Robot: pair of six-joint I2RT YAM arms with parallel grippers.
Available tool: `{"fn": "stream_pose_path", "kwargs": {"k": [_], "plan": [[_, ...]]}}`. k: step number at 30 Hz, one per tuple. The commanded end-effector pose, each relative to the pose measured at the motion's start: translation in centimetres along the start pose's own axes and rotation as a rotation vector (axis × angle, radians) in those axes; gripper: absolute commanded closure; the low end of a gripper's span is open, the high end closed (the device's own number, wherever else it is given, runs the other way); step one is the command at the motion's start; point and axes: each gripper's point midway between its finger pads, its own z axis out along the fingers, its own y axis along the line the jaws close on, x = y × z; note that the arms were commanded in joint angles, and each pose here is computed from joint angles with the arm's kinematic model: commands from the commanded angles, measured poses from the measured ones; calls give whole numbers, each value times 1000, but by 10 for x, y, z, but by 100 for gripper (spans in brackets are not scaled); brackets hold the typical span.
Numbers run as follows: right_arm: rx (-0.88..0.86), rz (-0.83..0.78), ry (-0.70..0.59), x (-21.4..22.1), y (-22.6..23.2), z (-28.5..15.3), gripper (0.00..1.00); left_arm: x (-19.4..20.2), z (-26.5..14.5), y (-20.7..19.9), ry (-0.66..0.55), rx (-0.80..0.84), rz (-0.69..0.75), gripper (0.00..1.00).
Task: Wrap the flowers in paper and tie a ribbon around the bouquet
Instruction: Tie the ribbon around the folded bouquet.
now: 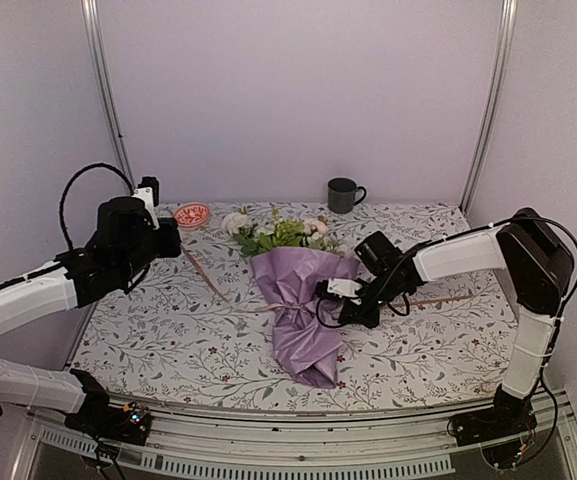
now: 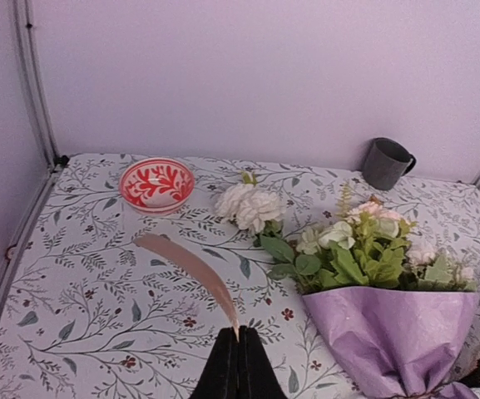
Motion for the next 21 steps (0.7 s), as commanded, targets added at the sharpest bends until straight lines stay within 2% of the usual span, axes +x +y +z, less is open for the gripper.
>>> {"fn": "stream_pose_path", "kwargs": {"k": [1, 4, 6, 8, 12, 15, 18, 21], "plan": [[136, 191, 131, 45, -15, -22, 100, 8, -15, 69, 37, -292, -84, 100], [247, 285, 263, 83, -27, -28, 100, 30, -20, 76, 87, -280, -115, 100], [341, 351, 307, 98, -39, -39, 100, 40, -25, 81, 112, -295, -120, 100], [421, 413, 277, 98, -51, -55, 100, 44, -31, 89, 122, -325, -114, 100], [490, 578, 124, 90, -70, -87, 100, 51, -41, 115, 151, -416, -128, 100], [492, 649, 111, 104, -75, -92, 100, 53, -44, 127, 157, -450, -141, 100], [459, 654, 135, 113, -72, -86, 100, 57, -46, 134, 173, -470, -142, 100], [376, 585, 91, 94, -62, -77, 100, 60, -41, 127, 184, -418, -140, 100]]}}
